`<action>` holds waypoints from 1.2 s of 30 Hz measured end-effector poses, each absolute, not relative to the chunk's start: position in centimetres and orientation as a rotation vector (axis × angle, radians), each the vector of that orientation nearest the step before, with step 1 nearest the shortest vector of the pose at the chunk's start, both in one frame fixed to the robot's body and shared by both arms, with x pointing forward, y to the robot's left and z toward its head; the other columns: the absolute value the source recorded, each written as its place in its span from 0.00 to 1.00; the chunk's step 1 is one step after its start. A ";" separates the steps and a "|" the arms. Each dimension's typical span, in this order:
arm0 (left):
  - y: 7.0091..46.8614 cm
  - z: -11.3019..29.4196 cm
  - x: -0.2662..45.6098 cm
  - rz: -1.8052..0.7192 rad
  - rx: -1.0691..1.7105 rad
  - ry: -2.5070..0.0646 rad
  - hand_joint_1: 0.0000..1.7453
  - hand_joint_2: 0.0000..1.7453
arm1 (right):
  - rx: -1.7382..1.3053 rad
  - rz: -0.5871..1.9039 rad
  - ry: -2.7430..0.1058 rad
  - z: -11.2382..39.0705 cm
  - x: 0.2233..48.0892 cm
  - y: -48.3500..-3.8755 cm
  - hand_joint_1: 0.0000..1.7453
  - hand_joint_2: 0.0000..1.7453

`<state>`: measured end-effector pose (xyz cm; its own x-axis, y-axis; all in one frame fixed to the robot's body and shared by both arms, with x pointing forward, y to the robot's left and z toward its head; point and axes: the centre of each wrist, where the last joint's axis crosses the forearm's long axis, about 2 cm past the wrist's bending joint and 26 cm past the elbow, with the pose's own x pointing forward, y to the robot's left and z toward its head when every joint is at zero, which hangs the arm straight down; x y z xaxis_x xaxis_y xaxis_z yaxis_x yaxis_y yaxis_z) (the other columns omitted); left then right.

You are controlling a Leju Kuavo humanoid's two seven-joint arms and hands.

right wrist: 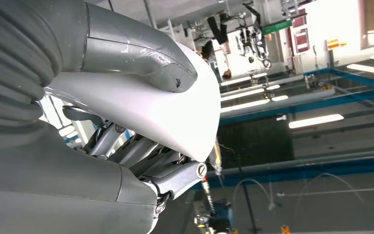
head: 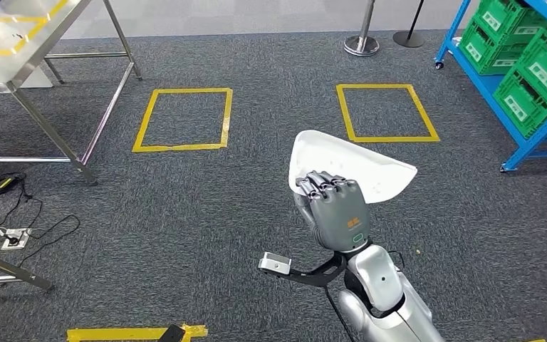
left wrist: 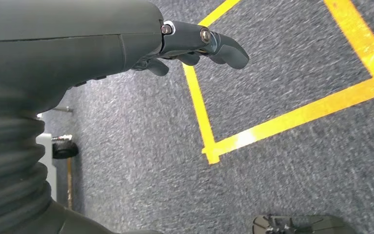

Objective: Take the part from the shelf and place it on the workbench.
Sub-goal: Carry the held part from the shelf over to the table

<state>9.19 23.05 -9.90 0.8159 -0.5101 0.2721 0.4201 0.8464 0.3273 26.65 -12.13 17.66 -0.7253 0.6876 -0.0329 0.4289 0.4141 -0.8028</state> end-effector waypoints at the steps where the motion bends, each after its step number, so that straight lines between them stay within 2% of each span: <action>1: 23.1 -9.9 9.1 -0.501 0.259 -0.359 0.00 1.00 | -0.970 1.213 -2.372 17.7 26.7 -12.2 0.96 1.00; 16: 22.8 -9.5 10.7 -0.492 0.254 -0.396 0.00 1.00 | -0.949 1.218 -2.299 19.0 28.7 -12.5 0.96 1.00; 36: 22.9 -9.7 10.1 -0.483 0.251 -0.378 0.00 1.00 | -0.976 1.253 -2.218 18.5 29.5 -13.0 0.96 1.00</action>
